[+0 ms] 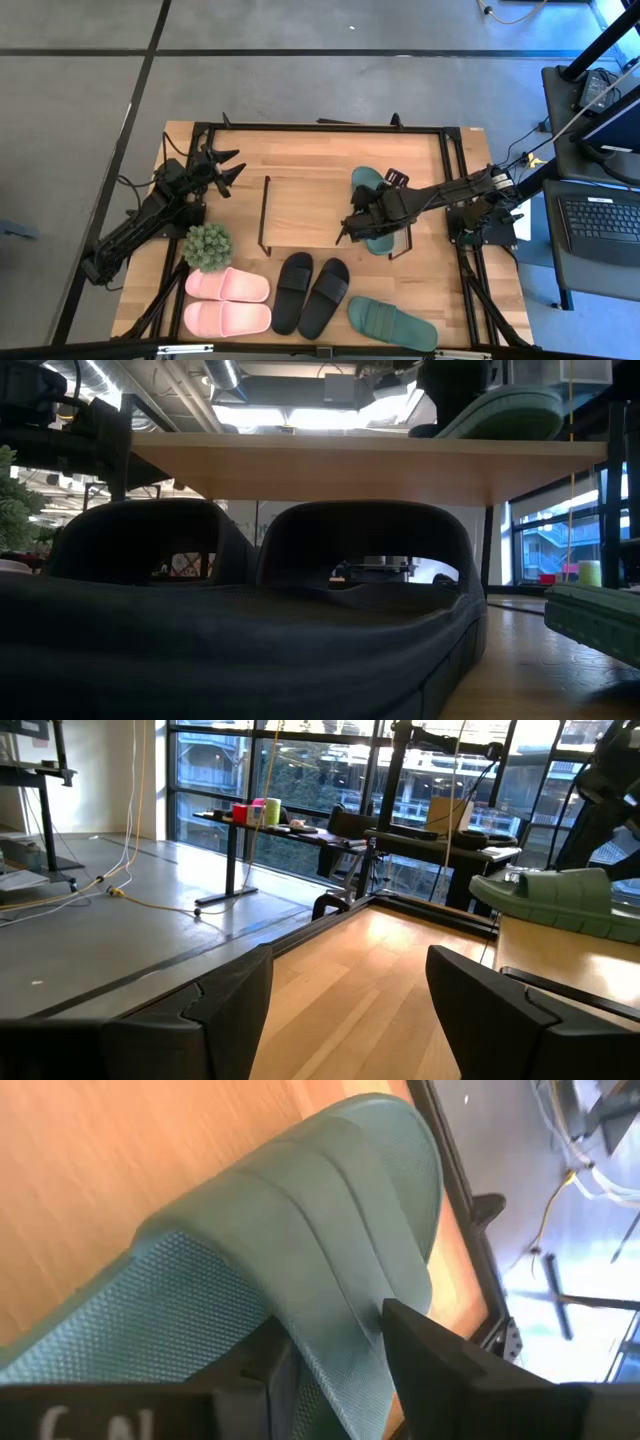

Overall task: Pick and place slides into the shelf
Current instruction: Put the right green slipper on the shelf

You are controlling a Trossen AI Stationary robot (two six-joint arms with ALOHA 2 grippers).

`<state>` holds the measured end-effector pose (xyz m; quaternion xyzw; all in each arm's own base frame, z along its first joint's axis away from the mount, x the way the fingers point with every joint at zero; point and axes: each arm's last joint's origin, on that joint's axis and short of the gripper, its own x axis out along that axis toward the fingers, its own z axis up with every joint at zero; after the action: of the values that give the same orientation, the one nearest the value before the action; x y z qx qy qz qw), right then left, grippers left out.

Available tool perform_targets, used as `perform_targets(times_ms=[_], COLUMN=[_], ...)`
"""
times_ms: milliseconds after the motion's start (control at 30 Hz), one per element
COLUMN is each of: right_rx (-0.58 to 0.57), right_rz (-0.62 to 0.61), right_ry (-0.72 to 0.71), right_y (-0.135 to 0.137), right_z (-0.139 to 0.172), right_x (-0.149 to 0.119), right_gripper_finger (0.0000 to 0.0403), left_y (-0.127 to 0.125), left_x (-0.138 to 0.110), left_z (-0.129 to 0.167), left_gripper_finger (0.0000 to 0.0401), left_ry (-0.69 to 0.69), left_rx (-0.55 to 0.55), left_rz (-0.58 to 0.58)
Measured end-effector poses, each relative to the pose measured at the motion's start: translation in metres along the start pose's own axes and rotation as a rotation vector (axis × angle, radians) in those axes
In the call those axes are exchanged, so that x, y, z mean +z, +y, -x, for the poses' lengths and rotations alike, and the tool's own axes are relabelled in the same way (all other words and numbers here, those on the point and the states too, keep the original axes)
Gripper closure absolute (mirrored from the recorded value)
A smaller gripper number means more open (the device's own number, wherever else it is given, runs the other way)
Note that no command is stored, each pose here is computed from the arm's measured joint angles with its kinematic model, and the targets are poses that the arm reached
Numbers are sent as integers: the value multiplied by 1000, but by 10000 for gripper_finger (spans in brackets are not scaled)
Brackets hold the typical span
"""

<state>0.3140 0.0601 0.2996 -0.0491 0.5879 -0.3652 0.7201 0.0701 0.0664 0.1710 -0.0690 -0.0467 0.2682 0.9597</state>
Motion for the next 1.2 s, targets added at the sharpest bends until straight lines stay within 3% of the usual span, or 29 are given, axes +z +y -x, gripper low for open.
perform_targets(times_ms=[300, 433, 1200], right_rx=[-2, 1, 37], right_rz=[-35, -123, -334], right_ry=[27, 30, 30], right_y=[-8, -9, -8], right_z=[-7, -9, -8], right_x=[6, 8, 11], right_gripper_finger=[256, 256, 256], left_y=[0, 0, 0], left_x=[0, 0, 0], left_z=[0, 0, 0], left_gripper_finger=[146, 146, 146], left_ry=[0, 0, 0], left_rx=[0, 0, 0], left_rz=[0, 0, 0])
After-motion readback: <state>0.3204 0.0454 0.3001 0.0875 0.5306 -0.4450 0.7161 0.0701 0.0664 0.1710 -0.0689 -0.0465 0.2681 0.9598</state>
